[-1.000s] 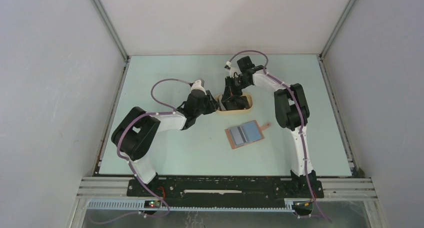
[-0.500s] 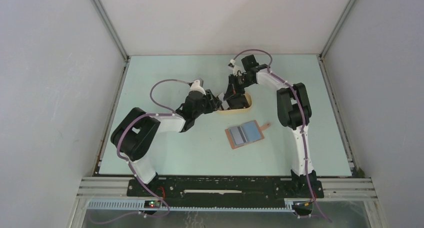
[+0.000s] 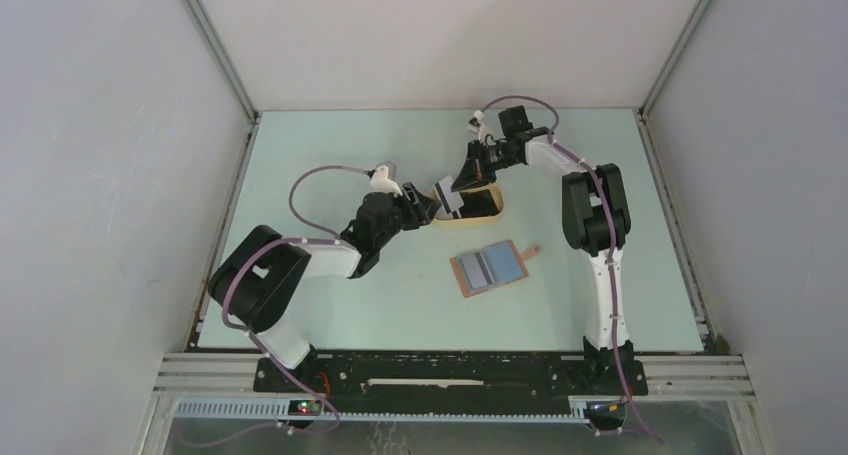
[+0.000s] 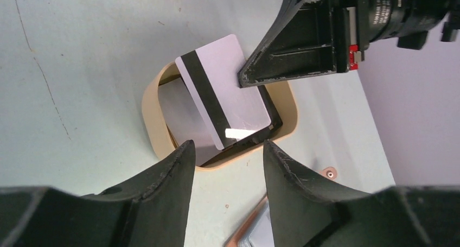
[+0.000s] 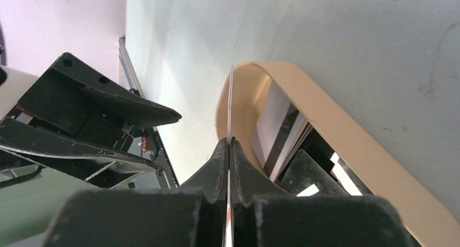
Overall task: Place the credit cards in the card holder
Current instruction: Pick up the credit card from the storage box, then place the credit card at the center of the board.
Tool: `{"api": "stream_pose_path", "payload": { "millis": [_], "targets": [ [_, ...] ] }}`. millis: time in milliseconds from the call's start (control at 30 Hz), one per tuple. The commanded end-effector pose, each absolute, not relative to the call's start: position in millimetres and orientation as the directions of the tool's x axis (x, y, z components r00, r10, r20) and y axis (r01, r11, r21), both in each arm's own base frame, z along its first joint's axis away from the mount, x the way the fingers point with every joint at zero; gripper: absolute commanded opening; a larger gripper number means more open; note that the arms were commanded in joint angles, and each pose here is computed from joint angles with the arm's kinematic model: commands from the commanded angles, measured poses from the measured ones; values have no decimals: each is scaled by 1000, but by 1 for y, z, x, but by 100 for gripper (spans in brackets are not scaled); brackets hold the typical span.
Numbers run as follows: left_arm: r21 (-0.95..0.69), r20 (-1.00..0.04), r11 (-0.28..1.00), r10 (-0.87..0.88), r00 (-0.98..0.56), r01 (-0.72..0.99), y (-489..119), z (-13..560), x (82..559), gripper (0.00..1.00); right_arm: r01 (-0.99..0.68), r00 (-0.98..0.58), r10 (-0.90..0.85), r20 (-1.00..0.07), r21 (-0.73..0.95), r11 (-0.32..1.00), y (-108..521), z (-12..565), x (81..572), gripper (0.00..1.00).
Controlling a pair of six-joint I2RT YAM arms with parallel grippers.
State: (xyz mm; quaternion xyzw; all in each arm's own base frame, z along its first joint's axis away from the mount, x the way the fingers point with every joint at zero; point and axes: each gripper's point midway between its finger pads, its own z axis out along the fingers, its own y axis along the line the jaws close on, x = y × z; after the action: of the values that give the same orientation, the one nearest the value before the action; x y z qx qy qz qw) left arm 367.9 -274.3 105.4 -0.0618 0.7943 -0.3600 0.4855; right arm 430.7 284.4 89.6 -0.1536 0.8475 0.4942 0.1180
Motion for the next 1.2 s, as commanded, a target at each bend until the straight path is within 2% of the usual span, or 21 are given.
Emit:
{"api": "stream_pose_path", "payload": {
  "millis": [0, 267, 433, 800, 1167],
  "targets": [
    [-649, -753, 674, -507, -418, 352, -269, 147, 366, 56, -433, -901, -140, -410, 831, 349, 289, 132, 426, 0],
    [-683, -729, 561, -569, -382, 468, -264, 172, 355, 69, -468, -884, -146, -445, 839, 277, 279, 147, 422, 0],
    [-728, -675, 455, -606, -421, 513, -268, 177, 356, 70, -475, -880, -149, -451, 849, 233, 274, 155, 418, 0],
    [-824, -553, 293, -605, -573, 486, -289, 164, 367, 63, -476, -878, -150, -454, 861, 180, 273, 165, 414, 0],
    [-863, -496, 249, -587, -641, 440, -301, 151, 376, 51, -463, -884, -151, -442, 871, 162, 274, 165, 412, 0]
  ]
}}
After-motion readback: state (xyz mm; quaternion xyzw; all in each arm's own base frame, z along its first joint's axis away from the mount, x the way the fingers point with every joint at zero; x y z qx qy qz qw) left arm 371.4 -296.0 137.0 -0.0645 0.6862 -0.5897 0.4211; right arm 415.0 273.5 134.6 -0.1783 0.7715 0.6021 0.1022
